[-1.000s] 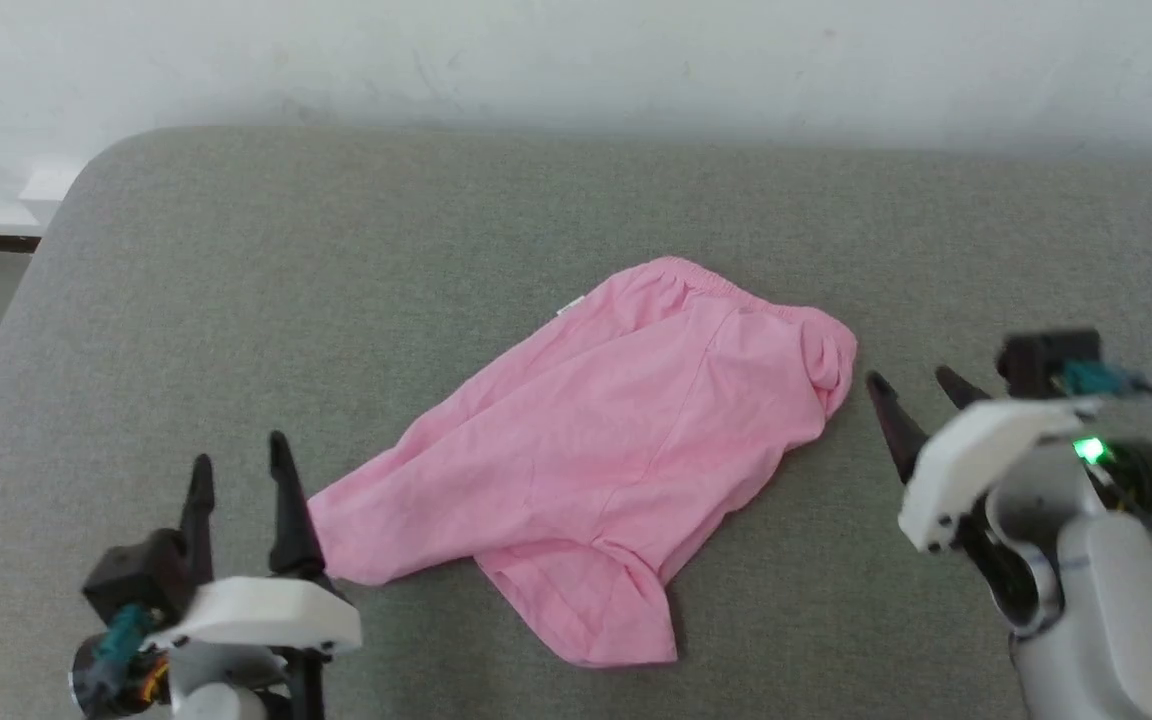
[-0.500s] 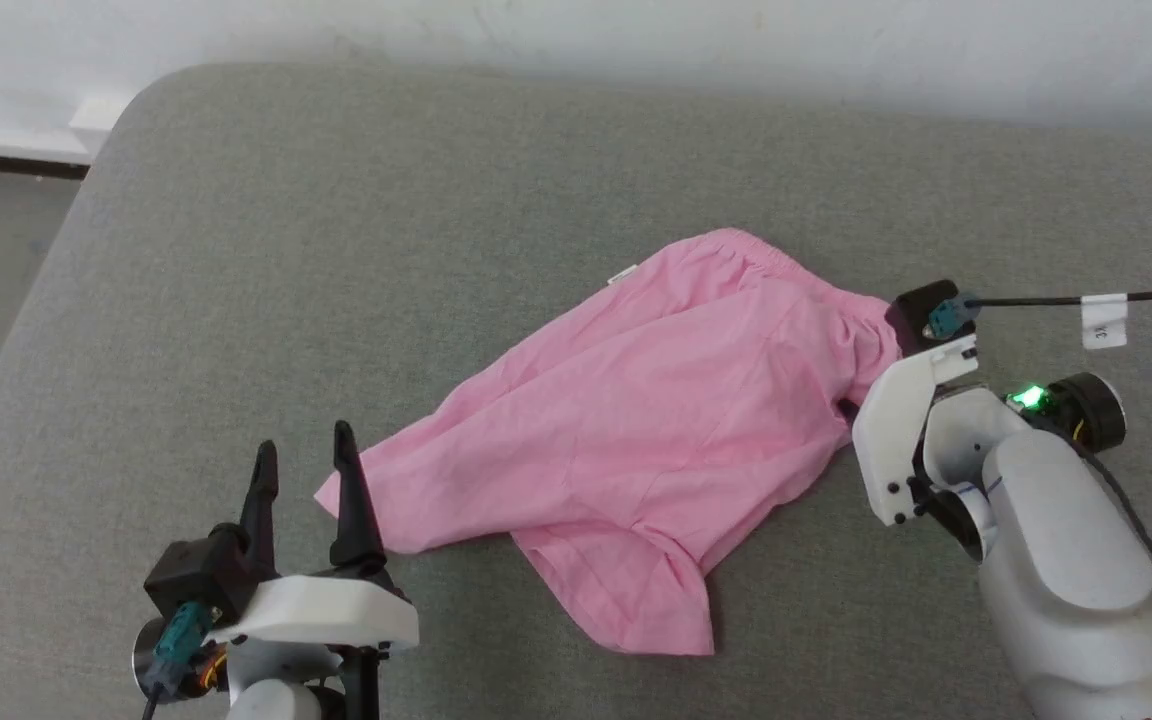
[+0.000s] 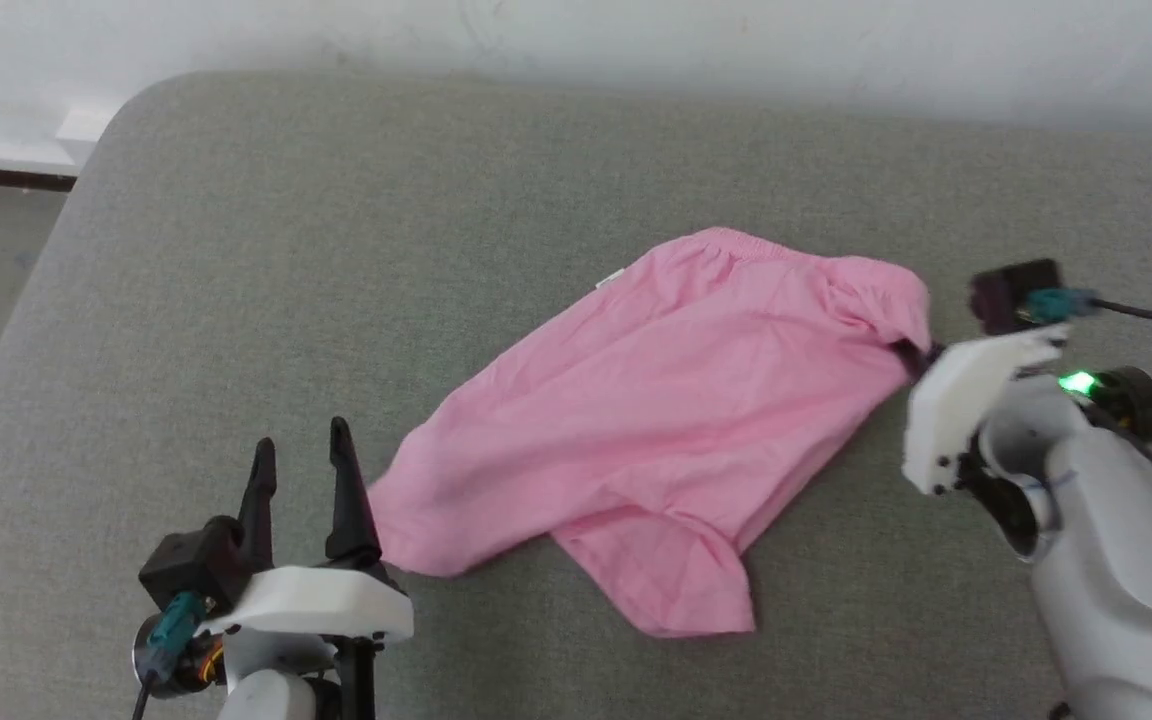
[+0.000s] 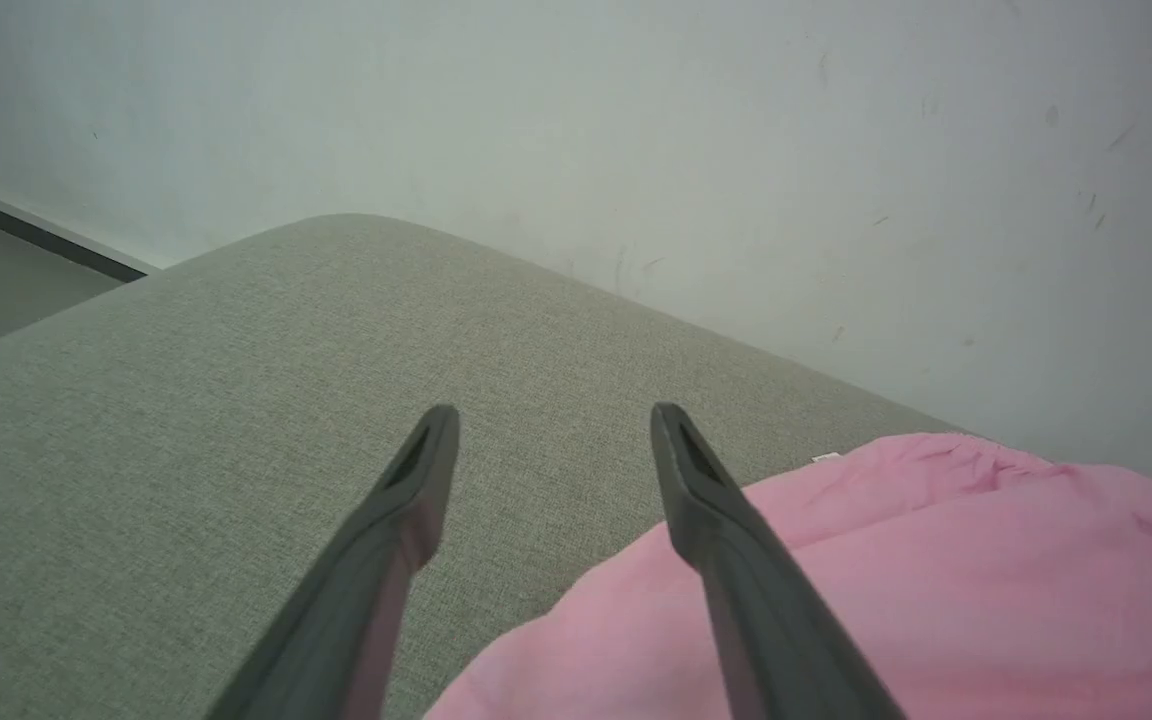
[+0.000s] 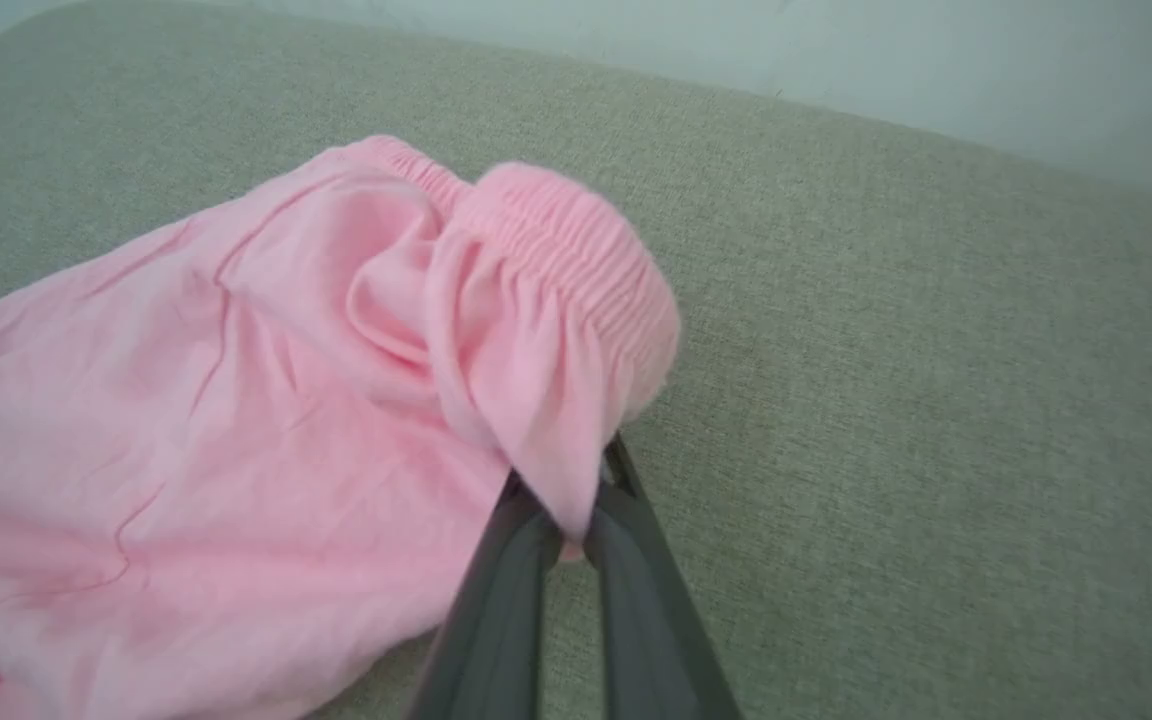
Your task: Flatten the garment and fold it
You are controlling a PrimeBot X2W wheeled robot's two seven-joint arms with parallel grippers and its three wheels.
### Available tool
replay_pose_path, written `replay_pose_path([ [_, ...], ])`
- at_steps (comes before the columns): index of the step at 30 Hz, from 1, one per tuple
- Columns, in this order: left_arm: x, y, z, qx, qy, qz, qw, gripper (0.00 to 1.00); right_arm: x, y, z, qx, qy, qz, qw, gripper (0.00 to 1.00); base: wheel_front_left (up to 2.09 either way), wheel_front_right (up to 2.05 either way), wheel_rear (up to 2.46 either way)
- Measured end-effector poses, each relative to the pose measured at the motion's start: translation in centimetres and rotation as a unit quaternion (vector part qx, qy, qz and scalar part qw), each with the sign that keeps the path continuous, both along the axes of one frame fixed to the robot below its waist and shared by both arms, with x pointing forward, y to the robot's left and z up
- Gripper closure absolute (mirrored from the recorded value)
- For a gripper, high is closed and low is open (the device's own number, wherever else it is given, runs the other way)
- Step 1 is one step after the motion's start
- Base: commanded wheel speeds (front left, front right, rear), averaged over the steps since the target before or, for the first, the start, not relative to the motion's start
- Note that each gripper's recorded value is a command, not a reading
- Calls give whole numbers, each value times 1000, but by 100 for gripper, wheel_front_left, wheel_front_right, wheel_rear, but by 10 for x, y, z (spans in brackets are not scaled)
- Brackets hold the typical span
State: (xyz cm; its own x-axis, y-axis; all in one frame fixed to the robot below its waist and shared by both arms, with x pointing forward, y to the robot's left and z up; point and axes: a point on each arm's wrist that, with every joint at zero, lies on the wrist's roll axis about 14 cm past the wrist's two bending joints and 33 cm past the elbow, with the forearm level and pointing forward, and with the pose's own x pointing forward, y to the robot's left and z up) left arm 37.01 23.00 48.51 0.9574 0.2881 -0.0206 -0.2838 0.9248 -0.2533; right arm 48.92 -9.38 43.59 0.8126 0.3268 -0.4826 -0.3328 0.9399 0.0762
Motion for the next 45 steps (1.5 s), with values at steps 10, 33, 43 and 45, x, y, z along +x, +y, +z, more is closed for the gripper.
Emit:
replay_pose_path([
  [10, 3, -10, 6, -11, -13, -18, 1000, 0, -131, -108, -55, 20, 134, -147, 980, 100, 0, 0, 0],
  [33, 62, -90, -21, -59, 142, -167, 974, 0, -114, -180, 44, 92, -45, -292, 951, 0, 0, 0, 0],
  [43, 51, -106, -94, -16, 375, -202, 905, 0, -107, -184, 48, 96, -55, -298, 948, 0, 0, 0, 0],
  [45, 52, -109, -97, -18, 380, -206, 902, 0, -108, -185, 44, 95, -52, -301, 947, 0, 0, 0, 0],
])
